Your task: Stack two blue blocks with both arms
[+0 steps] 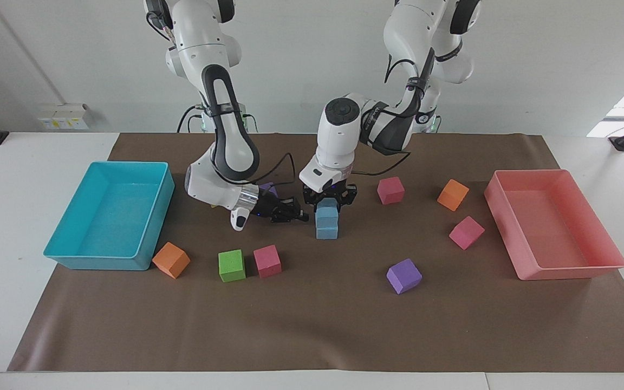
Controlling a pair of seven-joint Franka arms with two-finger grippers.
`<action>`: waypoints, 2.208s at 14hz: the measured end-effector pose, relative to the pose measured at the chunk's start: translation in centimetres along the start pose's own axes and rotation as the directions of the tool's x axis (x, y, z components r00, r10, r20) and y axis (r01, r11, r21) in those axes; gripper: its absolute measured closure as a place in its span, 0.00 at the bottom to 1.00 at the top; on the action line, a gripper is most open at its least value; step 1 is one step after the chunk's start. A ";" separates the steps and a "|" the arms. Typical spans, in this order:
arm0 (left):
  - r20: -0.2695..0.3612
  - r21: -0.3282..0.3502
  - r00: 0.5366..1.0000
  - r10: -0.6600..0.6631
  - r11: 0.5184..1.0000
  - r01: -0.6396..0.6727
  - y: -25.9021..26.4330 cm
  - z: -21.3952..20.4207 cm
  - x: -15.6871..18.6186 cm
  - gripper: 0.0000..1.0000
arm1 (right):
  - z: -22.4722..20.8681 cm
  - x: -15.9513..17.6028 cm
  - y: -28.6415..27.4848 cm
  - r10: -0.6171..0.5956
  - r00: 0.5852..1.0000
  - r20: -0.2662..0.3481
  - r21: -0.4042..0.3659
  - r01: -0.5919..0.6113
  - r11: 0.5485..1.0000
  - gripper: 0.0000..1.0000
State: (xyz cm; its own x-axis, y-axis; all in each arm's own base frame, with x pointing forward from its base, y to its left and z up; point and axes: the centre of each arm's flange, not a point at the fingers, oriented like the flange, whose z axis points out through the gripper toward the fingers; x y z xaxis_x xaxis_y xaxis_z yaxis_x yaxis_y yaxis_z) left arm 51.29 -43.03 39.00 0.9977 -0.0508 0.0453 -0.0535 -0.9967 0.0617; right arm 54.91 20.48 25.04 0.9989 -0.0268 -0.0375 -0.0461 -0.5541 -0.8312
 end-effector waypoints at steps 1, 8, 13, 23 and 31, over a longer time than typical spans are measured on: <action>-0.002 -0.001 1.000 0.000 1.000 0.000 0.0 0.0 0.0 0.10 | 0.0 0.0 0.0 0.000 1.000 0.000 0.000 0.000 1.000 0.99; -0.061 -0.039 0.998 -0.019 0.999 0.017 -0.6 -2.7 1.2 0.00 | -0.8 0.5 0.2 -0.058 0.998 -0.016 -0.002 0.058 0.998 0.99; -0.023 0.000 1.000 -0.007 1.000 0.007 -3.7 -3.4 2.3 0.00 | -4.4 2.6 -0.5 -0.185 0.983 0.004 -0.088 0.184 0.979 0.99; -0.003 0.012 1.000 0.031 0.999 -0.031 -11.4 -7.8 2.7 0.00 | -13.9 5.8 -6.3 -0.264 0.961 0.076 -0.414 0.272 0.869 0.08; -0.121 0.001 0.988 0.091 0.996 -0.092 -25.6 -17.9 5.7 0.00 | -18.0 7.3 -9.5 -0.208 0.976 0.070 -0.763 0.187 0.618 0.00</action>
State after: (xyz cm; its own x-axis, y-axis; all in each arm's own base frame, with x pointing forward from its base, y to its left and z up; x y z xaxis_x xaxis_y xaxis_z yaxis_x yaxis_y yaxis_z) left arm 57.54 -16.70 55.50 0.9761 -0.1334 0.1714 -0.1448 -0.9879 0.0558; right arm 62.60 10.62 42.64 0.9843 0.1475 0.0971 0.1569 -0.9828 -0.0973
